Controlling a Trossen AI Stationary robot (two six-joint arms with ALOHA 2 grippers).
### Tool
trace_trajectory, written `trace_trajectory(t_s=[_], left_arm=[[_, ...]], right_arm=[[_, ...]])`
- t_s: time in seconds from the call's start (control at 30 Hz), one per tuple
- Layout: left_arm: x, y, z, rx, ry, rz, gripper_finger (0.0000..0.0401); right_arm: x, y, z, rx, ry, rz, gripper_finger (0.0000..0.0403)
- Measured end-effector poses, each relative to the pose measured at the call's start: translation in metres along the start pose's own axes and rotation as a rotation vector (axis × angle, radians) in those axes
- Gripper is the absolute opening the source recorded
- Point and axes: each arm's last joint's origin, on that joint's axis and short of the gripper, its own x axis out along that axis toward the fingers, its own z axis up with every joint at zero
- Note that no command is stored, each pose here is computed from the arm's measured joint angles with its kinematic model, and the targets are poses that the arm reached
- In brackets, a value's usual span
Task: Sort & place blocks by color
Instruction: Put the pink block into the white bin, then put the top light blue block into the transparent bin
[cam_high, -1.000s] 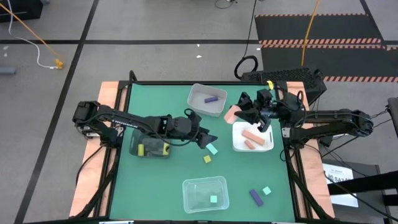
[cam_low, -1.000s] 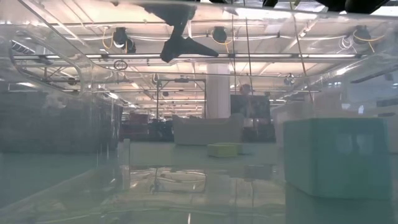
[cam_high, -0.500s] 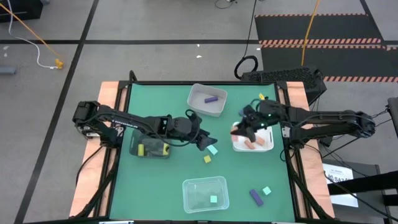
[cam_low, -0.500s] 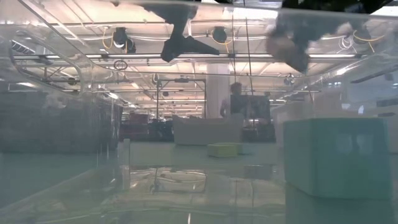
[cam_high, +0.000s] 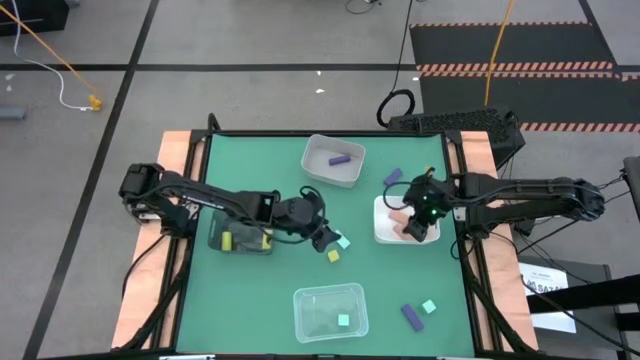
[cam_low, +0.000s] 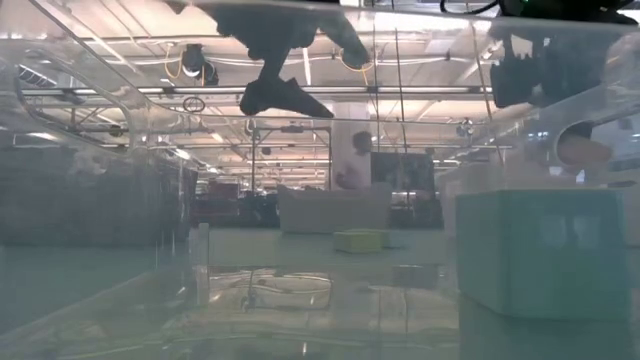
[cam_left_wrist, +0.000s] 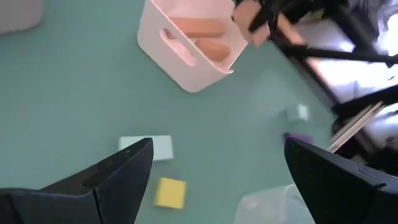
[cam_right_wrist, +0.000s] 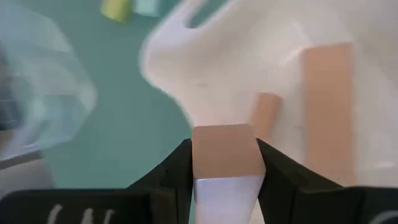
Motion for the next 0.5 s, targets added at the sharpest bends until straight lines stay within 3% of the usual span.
trace_trajectory(t_s=[0.23, 0.5], left_arm=[[0.007, 0.005, -0.006, 0.345, 0.044, 0.028, 0.036], [0.019, 0.008, -0.008, 0.871, 0.036, 0.032, 0.036]], right_arm=[[0.0, -0.004, -0.005, 0.004, 0.035, -0.059, 0.0116], [0.0, -0.004, -0.004, 0.007, 0.033, -0.056, 0.0304]])
